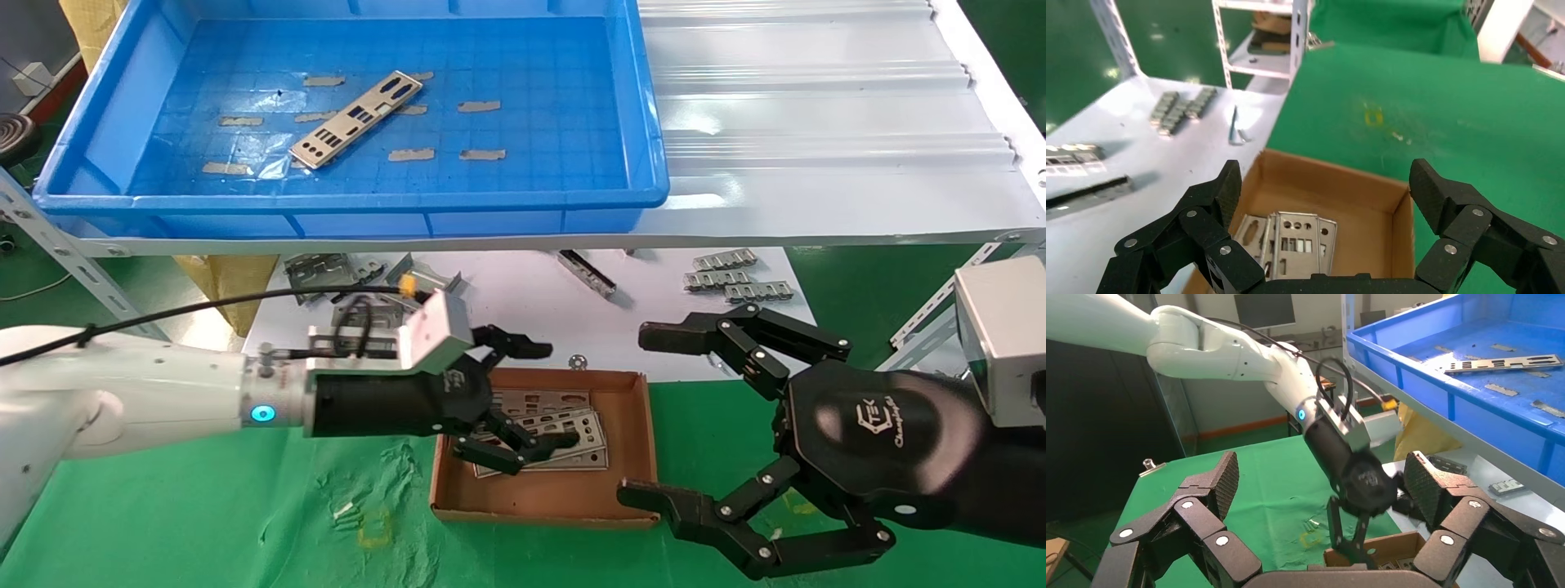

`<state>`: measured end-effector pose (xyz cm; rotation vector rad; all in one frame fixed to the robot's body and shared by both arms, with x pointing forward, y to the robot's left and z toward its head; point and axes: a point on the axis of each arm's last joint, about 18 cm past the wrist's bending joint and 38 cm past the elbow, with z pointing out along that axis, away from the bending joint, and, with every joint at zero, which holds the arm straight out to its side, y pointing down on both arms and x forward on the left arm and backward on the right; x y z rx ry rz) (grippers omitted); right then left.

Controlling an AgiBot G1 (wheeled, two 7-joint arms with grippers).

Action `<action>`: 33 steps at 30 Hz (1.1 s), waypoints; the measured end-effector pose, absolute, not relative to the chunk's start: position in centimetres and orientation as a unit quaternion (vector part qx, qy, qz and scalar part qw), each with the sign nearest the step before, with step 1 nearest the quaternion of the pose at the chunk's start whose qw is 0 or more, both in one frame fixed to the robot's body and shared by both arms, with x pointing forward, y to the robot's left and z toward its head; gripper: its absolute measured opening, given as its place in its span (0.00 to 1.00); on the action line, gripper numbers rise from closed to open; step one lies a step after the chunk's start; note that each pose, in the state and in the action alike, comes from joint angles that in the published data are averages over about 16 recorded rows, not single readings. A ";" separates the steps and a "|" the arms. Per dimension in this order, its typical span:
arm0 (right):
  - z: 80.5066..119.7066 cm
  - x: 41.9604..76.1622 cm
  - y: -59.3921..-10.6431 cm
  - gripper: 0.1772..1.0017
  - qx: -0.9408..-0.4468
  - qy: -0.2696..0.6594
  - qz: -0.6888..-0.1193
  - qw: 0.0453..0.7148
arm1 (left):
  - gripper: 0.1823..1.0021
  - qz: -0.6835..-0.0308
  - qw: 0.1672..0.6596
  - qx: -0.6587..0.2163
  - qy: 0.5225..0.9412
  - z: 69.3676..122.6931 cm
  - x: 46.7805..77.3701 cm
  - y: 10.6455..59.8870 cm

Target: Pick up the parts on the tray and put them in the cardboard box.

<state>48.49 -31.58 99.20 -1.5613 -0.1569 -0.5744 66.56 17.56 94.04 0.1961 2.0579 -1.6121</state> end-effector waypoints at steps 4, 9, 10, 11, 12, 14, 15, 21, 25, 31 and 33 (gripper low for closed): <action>99.2 48.5 -31.6 1.00 -0.693 -0.070 -0.255 0.671 | 1.00 -0.610 0.257 0.068 0.747 94.4 65.9 18.7; 99.2 48.5 -31.6 1.00 -0.693 -0.070 -0.255 0.671 | 1.00 -0.628 0.256 0.064 0.732 94.9 64.8 20.2; 99.2 48.5 -31.6 1.00 -0.693 -0.070 -0.255 0.671 | 1.00 -0.631 0.256 0.064 0.729 95.0 64.5 20.5; 99.2 48.5 -31.6 1.00 -0.693 -0.070 -0.255 0.671 | 1.00 -0.635 0.256 0.063 0.726 95.1 64.3 20.8; 99.2 48.5 -31.6 1.00 -0.693 -0.070 -0.255 0.671 | 1.00 -0.638 0.256 0.063 0.724 95.2 64.0 21.1; 99.2 48.5 -31.6 1.00 -0.693 -0.070 -0.255 0.671 | 1.00 -0.643 0.257 0.062 0.719 95.4 63.5 21.7; 99.2 48.5 -31.6 1.00 -0.693 -0.070 -0.255 0.671 | 1.00 -0.646 0.257 0.062 0.716 95.5 63.2 22.0; 99.2 48.5 -31.6 1.00 -0.693 -0.070 -0.255 0.671 | 1.00 -0.659 0.257 0.063 0.704 96.2 61.4 23.8; 99.2 48.5 -31.6 1.00 -0.693 -0.070 -0.255 0.671 | 1.00 -0.666 0.258 0.064 0.697 96.6 60.0 24.9; 99.2 48.5 -31.6 1.00 -0.693 -0.070 -0.255 0.671 | 1.00 -0.672 0.258 0.069 0.691 97.3 57.7 26.5; 99.2 48.5 -31.6 1.00 -0.693 -0.070 -0.255 0.671 | 1.00 -0.674 0.257 0.071 0.689 97.5 56.9 27.0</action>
